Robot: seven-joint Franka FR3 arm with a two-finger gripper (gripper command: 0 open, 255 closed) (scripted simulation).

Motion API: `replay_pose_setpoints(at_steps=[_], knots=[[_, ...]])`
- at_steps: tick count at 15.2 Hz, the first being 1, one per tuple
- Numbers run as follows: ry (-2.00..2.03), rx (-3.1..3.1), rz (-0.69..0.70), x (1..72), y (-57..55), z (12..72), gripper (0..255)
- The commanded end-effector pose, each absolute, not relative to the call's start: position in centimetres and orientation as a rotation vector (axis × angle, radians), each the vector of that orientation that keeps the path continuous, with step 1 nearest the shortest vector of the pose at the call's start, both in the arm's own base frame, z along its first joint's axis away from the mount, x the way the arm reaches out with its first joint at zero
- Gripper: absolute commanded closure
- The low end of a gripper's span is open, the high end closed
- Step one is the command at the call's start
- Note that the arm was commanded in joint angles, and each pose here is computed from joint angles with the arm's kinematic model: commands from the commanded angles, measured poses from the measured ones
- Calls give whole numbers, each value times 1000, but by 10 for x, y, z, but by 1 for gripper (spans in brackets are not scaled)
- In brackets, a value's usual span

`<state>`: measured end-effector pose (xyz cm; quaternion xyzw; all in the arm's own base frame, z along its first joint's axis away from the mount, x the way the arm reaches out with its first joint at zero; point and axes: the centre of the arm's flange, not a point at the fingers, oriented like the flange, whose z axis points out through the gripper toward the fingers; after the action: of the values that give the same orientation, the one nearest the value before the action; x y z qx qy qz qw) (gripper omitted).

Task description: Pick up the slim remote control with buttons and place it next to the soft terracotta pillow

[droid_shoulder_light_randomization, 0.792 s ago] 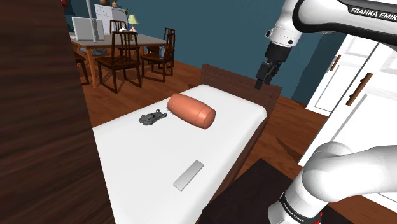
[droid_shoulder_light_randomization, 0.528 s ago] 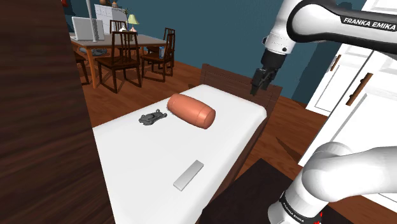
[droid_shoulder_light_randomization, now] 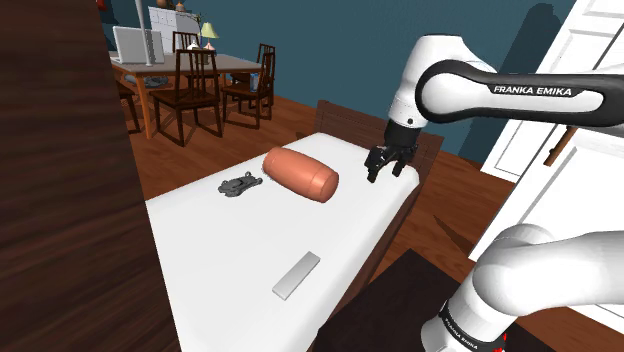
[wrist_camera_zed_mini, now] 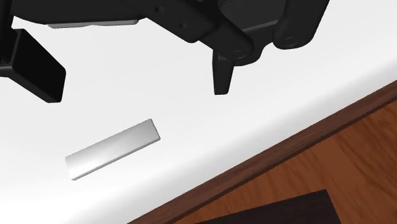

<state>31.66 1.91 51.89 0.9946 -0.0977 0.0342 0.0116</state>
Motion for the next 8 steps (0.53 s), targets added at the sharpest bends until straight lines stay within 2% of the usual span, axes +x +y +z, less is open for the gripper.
replay_pose_setpoints(at_steps=[1,8], knots=[[-405,3094,104,320,29,494,0],[-726,3045,82,340,65,412,0]])
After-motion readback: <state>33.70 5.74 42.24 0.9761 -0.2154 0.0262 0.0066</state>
